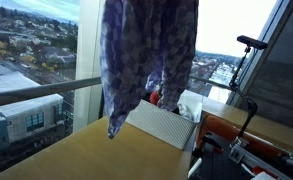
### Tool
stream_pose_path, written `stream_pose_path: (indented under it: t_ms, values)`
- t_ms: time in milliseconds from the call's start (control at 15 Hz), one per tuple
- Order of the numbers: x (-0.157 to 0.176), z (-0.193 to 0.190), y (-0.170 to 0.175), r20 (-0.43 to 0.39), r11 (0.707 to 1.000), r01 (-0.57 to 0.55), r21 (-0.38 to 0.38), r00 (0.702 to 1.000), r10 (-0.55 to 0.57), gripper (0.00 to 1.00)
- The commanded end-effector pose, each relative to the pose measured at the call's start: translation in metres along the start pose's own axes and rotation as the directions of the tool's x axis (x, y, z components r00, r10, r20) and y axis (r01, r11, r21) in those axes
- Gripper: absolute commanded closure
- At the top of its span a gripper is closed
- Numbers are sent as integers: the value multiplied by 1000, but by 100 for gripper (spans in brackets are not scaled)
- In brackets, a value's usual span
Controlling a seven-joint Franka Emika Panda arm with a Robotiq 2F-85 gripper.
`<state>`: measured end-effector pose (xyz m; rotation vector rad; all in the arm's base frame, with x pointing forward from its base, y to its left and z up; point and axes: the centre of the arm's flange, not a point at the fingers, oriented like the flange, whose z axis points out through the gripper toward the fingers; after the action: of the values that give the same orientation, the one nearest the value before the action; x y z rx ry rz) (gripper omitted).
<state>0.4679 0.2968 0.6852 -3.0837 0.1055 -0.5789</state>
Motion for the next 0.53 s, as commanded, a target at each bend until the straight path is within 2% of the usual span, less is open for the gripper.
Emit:
stream_pose_path:
  t_ms: [0,467]
  values:
    - [38,-4,-64,16,999,26,-24,1000,-26,100]
    - [46,-39,-137,-22,995,76,-69,997,-78,100]
